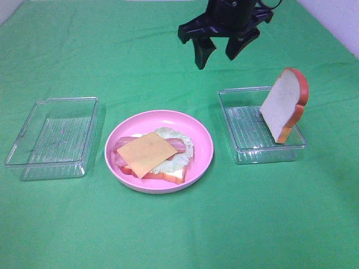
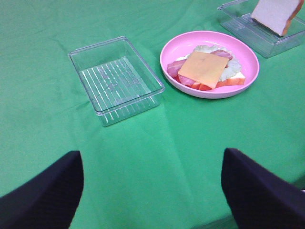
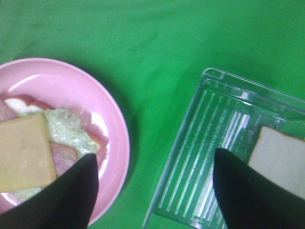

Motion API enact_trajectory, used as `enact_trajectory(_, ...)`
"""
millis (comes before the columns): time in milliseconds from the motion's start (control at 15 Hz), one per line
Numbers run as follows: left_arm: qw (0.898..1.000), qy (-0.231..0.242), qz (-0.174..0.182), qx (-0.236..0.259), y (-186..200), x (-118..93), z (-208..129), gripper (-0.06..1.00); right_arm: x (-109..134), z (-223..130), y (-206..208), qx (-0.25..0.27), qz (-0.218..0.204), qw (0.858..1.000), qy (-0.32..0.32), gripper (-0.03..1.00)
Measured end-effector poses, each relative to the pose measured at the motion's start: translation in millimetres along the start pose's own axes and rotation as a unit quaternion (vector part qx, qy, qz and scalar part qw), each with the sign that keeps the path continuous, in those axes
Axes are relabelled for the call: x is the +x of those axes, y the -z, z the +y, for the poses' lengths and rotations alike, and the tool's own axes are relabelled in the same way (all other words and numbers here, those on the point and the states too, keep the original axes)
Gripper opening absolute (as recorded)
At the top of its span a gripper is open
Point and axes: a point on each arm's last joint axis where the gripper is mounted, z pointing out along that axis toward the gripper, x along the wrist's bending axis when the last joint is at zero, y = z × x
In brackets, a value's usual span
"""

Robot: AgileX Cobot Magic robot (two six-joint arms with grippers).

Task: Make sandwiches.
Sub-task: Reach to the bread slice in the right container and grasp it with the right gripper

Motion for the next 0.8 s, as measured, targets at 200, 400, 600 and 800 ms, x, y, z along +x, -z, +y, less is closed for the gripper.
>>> enact_trajectory(200,1.000,0.000,0.000,0.000,0,0,0,0.75,-65,-8,11,0.019,-0.021,0.996,-0.080,0.67)
enact_trajectory(400,1.000,0.000,0.000,0.000,0,0,0,0.75,-108,-18,14,0.030,-0.034,0.990,-0.136,0.70)
enact_trajectory(600,1.000,0.000,0.000,0.000,0,0,0,0.75,-128,-23,15,0.031,-0.028,0.986,-0.164,0.70)
enact_trajectory(800,1.000,0.000,0.000,0.000,0,0,0,0.75,-134,-36,0,0.064,-0.008,0.981,-0.183,0.70)
